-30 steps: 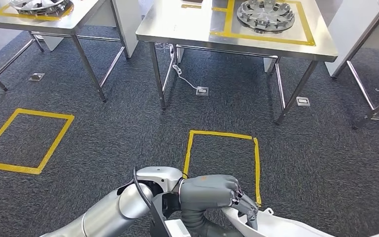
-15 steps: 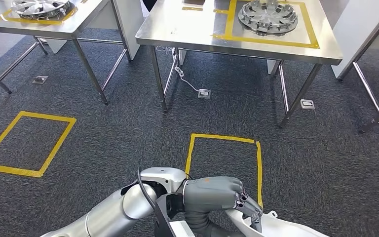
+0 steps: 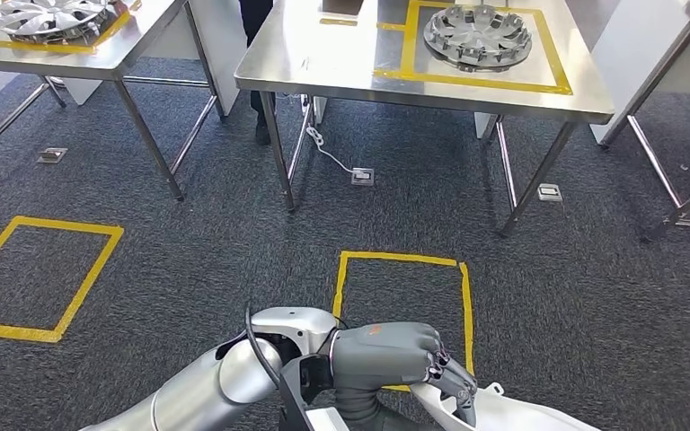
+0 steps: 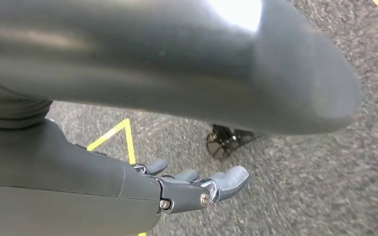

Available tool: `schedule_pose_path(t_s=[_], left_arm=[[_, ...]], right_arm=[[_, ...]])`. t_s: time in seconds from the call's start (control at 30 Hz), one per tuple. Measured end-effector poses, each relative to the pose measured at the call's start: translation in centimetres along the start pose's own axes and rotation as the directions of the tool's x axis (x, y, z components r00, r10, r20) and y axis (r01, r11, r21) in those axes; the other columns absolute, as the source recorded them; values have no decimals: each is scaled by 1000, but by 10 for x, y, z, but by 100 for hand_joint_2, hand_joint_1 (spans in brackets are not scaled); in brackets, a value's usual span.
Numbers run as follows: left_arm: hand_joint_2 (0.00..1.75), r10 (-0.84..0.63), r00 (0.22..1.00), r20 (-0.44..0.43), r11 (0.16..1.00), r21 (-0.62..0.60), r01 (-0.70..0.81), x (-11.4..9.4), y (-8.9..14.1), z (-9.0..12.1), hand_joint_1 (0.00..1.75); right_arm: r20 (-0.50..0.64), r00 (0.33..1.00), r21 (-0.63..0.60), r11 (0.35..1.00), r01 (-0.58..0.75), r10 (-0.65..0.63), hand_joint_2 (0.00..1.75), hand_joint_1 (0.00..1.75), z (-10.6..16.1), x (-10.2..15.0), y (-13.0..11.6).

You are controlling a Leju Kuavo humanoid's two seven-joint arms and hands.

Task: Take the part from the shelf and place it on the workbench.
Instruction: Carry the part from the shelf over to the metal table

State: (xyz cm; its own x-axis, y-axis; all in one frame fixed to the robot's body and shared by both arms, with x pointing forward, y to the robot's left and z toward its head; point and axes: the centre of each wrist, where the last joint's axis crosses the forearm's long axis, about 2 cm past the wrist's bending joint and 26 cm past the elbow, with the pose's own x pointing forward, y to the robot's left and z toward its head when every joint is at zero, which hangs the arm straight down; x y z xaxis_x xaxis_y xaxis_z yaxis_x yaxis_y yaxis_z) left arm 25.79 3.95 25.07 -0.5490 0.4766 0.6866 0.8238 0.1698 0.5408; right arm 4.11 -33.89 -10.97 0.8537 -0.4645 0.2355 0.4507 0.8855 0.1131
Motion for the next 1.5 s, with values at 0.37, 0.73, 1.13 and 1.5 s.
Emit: schedule_pose_path(t_s=[0.37,0.73,1.13,1.5], left_arm=[[175,-7,1000,10,1000,-13,7,1,0,-7,175],[175,-4,1000,11,1000,-30,5,1,-2,-9,175],[175,6,1000,23,999,-40,-5,3,-2,-12,175],[175,8,1000,21,999,-43,-7,3,-3,-13,175]], right_arm=[[6,999,-17,999,38,-38,0,0,0,0,0],[-16,999,-21,999,27,-28,0,0,0,-1,-1],[-30,999,-13,1000,14,-14,0,0,-1,0,3],[-38,999,-16,1000,11,-11,0,0,0,-4,1]])
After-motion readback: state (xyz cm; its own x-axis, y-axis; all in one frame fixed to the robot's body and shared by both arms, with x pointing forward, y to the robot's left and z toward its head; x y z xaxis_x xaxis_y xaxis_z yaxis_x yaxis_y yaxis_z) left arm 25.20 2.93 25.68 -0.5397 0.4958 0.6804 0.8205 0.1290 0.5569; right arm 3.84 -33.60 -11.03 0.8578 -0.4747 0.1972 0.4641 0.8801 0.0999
